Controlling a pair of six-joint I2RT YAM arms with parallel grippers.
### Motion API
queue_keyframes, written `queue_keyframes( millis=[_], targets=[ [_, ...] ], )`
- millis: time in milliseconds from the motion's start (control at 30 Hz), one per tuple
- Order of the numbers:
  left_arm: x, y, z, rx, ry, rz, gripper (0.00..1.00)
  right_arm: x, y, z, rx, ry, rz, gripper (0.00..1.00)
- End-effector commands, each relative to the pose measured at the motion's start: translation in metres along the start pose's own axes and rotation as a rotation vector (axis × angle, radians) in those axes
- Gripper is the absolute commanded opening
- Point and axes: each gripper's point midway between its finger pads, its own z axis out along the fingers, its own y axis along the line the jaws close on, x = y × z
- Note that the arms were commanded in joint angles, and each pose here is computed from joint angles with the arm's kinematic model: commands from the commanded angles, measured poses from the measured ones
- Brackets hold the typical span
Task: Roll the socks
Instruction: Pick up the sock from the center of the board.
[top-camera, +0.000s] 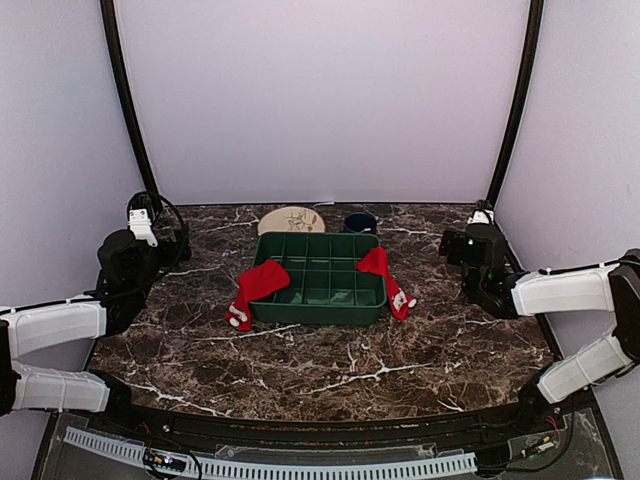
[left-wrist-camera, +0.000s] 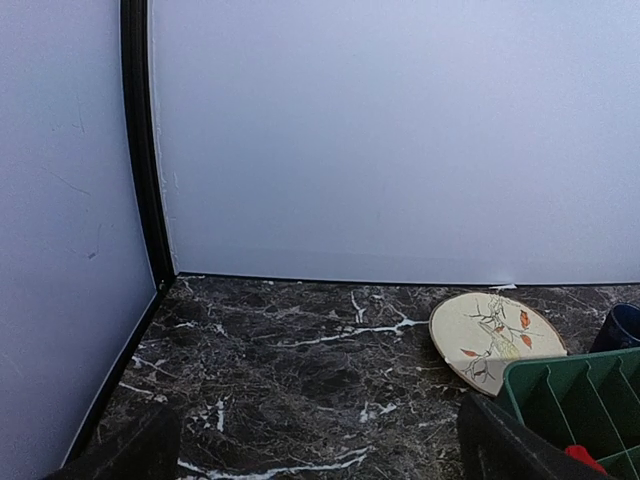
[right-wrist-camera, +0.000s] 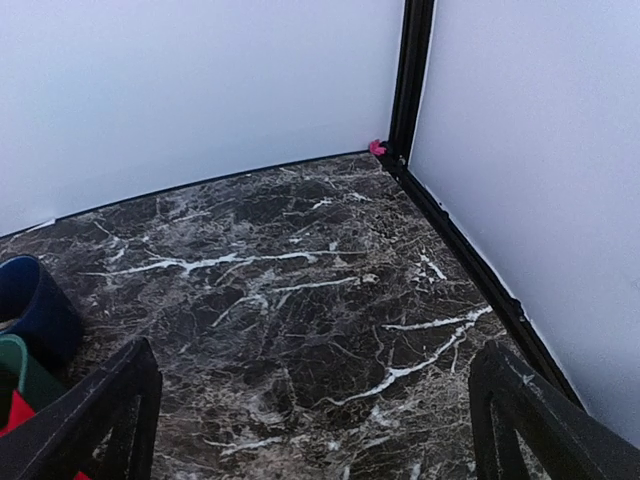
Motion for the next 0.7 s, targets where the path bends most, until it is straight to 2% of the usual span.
queue_keyframes(
  millis=[0, 167, 367, 567, 667],
  targets=[
    [-0.022, -0.008, -0.007, 0.012, -0.014, -0.021, 0.99, -0.03, 0.004, -0.005, 0.08, -0.051, 0.018, 1.0],
    [-0.019, -0.042, -0.013, 0.105, 0.051, 0.021, 0.99, -0.042, 0.045, -0.006, -0.134, 0.004, 0.035, 0.89],
    [0.003, -0.087, -0.031, 0.248, 0.169, 0.045, 0.99, 0.015, 0.058, -0.027, -0.241, 0.288, 0.085, 0.82],
    [0.028, -0.108, -0.048, 0.311, 0.261, 0.063, 0.99, 0.06, 0.063, -0.067, -0.33, 0.476, 0.305, 0.72],
    [0.031, -0.115, -0.052, 0.34, 0.273, 0.054, 0.97, 0.081, 0.069, -0.079, -0.334, 0.55, 0.347, 0.7]
  ],
)
